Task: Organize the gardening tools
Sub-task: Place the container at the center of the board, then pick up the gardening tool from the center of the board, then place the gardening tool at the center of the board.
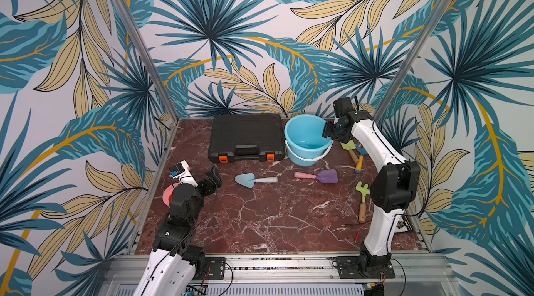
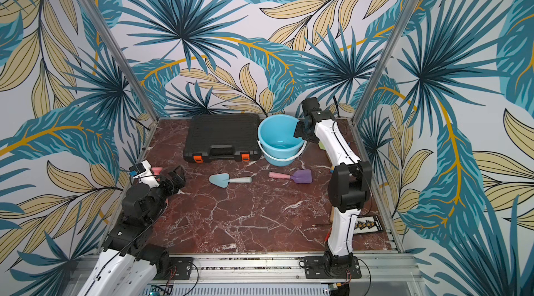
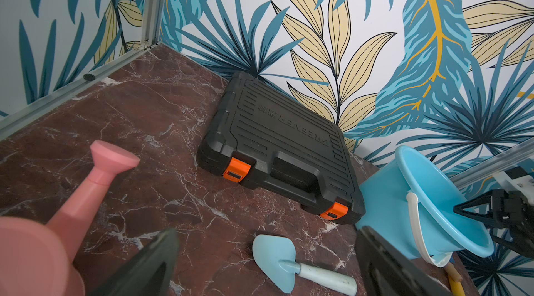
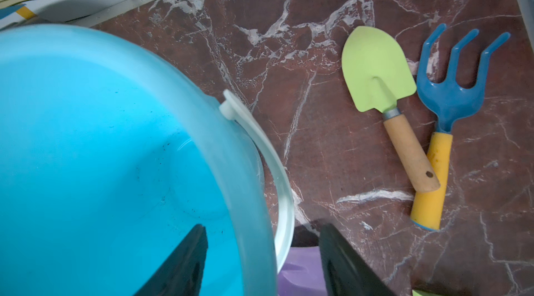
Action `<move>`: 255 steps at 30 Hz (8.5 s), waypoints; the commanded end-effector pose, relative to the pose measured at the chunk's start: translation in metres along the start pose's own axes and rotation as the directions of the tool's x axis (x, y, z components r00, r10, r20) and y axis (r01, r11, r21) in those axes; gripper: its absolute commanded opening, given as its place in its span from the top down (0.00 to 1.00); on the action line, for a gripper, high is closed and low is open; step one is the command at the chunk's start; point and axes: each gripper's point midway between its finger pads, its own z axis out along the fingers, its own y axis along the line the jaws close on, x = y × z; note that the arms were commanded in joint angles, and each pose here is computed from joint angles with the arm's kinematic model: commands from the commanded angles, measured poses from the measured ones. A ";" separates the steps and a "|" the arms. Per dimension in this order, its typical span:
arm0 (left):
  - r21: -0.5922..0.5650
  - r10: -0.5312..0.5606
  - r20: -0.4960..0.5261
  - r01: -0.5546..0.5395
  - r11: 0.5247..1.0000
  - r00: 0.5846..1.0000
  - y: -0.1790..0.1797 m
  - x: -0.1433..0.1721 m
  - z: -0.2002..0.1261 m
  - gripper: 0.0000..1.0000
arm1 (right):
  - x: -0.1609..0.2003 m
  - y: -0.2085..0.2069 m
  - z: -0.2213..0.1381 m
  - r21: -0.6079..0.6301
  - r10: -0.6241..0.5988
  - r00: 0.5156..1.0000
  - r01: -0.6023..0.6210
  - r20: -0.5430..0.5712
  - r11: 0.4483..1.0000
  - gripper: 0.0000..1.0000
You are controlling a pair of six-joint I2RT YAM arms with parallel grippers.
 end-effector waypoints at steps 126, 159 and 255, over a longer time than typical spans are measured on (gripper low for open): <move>0.398 0.458 -0.187 -0.359 0.844 0.869 -0.330 0.113 -0.011 1.00 | 0.132 -0.100 -0.190 0.000 0.089 0.659 -0.135 0.747 0.991 0.01; 0.449 0.443 -0.280 -0.292 0.844 0.852 -0.447 0.286 0.143 0.98 | 0.138 -0.142 -0.227 -0.061 0.197 0.548 -0.256 0.813 0.965 0.01; 0.052 0.594 -0.038 -0.592 0.804 0.803 -0.163 0.116 0.023 0.00 | 0.093 -0.054 0.016 0.240 -0.129 0.959 0.067 0.253 0.969 0.28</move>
